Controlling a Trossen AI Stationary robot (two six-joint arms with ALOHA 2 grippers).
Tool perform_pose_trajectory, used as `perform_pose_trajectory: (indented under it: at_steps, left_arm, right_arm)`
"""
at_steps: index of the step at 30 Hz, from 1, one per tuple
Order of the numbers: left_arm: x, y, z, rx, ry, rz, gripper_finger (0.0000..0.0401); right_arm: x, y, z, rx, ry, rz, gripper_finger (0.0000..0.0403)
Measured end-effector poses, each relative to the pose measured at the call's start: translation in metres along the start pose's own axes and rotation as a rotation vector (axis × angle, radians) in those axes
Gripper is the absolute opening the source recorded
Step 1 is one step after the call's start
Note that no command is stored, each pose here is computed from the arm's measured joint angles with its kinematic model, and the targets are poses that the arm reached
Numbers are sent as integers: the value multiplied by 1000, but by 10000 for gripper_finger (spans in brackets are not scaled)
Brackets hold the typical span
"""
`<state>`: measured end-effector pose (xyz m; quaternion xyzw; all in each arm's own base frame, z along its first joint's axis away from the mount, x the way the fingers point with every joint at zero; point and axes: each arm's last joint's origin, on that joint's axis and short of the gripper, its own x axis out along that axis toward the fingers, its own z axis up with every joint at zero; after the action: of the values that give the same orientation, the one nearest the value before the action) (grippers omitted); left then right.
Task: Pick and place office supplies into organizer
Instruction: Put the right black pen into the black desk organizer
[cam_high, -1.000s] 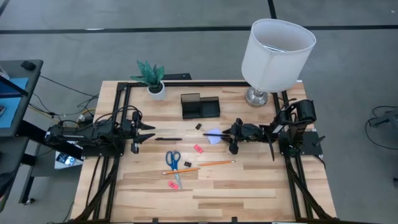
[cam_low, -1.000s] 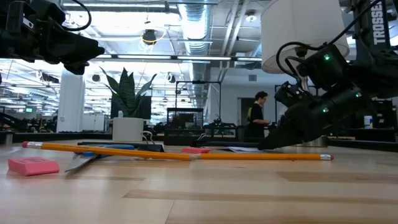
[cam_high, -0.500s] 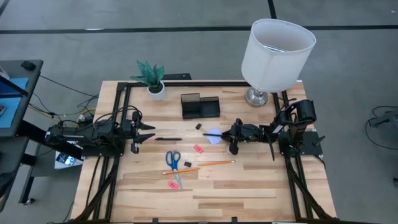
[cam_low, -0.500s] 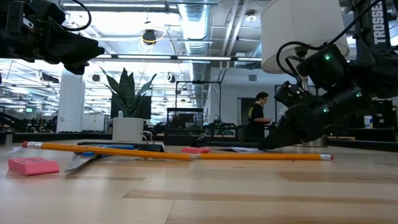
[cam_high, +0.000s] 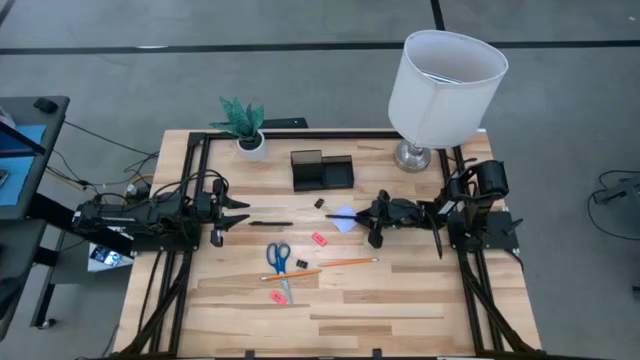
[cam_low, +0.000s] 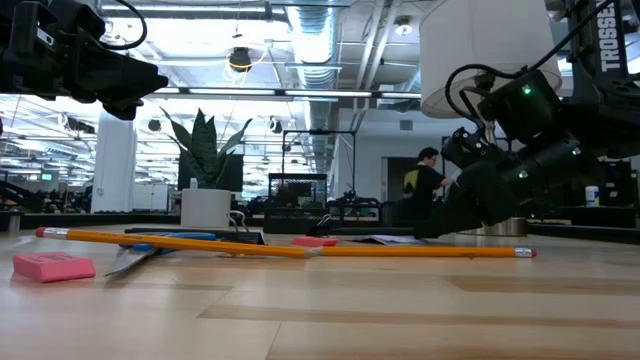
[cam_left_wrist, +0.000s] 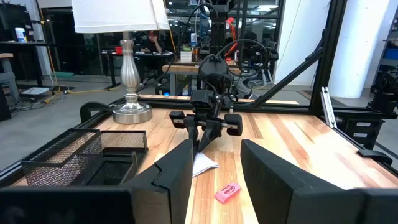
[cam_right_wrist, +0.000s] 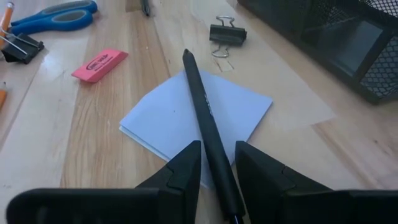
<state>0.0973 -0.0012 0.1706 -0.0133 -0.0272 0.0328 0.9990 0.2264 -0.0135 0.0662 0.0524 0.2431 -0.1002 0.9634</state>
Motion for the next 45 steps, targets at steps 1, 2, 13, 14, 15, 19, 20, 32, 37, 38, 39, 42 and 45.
perform_pose_trajectory:
  at_steps: [1,2,13,14,15,19,20,32,37,38,39,42,45]
  left_arm:
    - [0,0,0,0,0,0,128]
    - [0,0,0,0,0,0,128]
    - [0,0,0,0,0,0,128]
    - [0,0,0,0,0,0,128]
    - [0,0,0,0,0,0,128]
    - [0,0,0,0,-1,0,128]
    - [0,0,0,0,0,0,128]
    - [0,0,0,0,0,0,128]
    - [0,0,0,0,0,0,128]
    - [0,0,0,0,0,0,128]
    - [0,0,0,0,0,0,128]
    - [0,0,0,0,0,0,128]
    - [0,0,0,0,0,0,128]
  right_arm:
    - [0,0,0,0,-1,0,95]
    - [0,0,0,0,-1,0,94]
    - [0,1,1,1,-7,8,70]
    - [0,1,1,1,-7,9,66]
    - [0,1,1,0,-5,13,63]
    - [0,1,0,0,5,20,52]
    - [0,1,0,0,6,21,50]
    - [0,1,0,-1,8,21,43]
    - [0,1,0,-1,8,21,36]
    - [0,1,0,-1,7,20,36]
    - [0,1,0,-1,6,20,36]
    - [0,1,0,-1,4,21,39]
    - [1,1,2,-4,-3,22,37]
